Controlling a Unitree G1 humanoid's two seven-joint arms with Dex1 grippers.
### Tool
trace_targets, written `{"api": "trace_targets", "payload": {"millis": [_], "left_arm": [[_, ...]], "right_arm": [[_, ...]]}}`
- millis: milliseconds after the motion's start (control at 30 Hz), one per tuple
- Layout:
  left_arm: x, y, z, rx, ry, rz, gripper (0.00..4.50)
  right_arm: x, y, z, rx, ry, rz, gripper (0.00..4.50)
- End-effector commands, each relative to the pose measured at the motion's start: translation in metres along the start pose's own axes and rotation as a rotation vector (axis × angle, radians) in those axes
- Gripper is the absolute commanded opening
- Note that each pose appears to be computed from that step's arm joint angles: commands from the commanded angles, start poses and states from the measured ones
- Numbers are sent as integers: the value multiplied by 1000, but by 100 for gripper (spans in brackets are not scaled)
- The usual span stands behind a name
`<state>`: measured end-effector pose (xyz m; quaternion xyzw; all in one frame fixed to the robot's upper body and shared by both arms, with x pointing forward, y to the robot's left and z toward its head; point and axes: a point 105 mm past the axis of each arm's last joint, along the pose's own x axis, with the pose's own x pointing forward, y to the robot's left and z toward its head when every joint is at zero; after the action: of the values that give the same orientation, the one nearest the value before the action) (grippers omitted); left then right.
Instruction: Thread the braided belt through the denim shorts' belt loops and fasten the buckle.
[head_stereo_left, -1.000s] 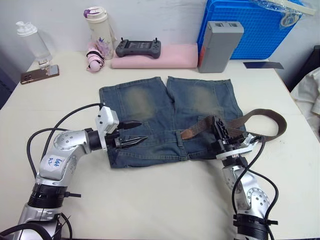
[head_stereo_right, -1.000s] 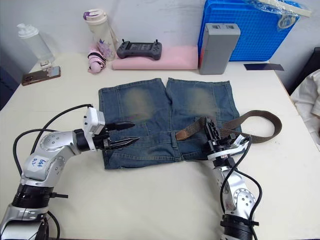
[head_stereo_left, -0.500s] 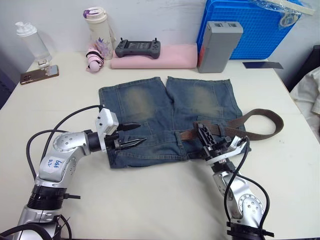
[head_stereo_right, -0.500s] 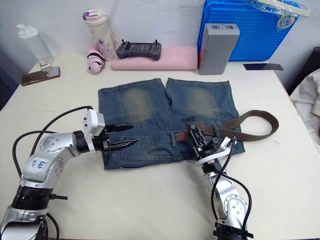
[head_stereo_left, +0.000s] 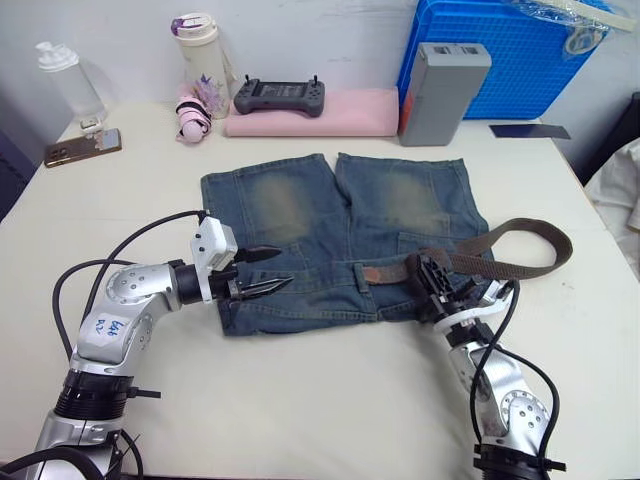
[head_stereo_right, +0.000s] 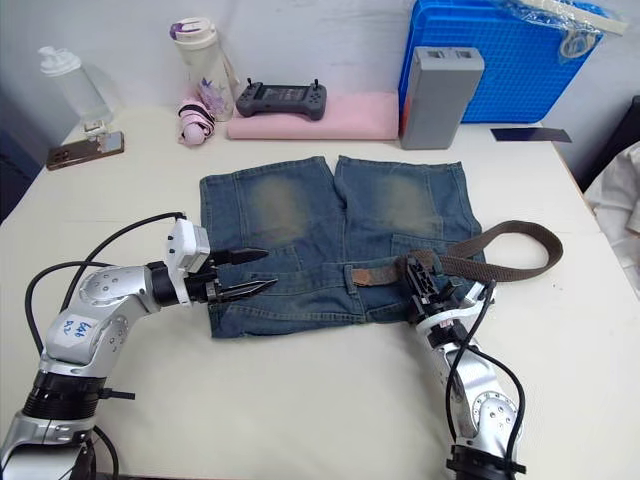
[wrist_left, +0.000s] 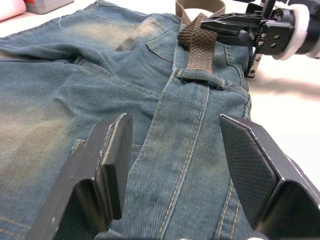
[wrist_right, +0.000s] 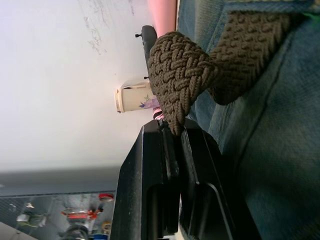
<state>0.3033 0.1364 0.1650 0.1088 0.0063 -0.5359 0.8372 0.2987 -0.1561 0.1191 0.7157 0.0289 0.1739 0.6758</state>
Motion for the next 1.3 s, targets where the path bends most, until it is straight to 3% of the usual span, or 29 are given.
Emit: {"api": "trace_targets", "payload": {"millis": [33,433,767,1033,1167,1300], "left_arm": [[-3,-1,9,40,-9,1,304],[-4,0,10,46,-3,4,304],[6,-7,16,137,-17,-31,304],[10,-17,12,654,64,-131,304],[9,-15,18,934,33,-165,304],[9,-12,21,1014,-27,-159,436]], "right_arm": [[-3,14,-6,64,20,45,0],[-10,18,-8,88,40,73,0],[15,-5,-69,-22,250,-76,0],[19,-12,-76,-50,261,-120,0],[19,-11,-74,-49,253,-121,0],[18,-12,-74,-50,250,-126,0]]}}
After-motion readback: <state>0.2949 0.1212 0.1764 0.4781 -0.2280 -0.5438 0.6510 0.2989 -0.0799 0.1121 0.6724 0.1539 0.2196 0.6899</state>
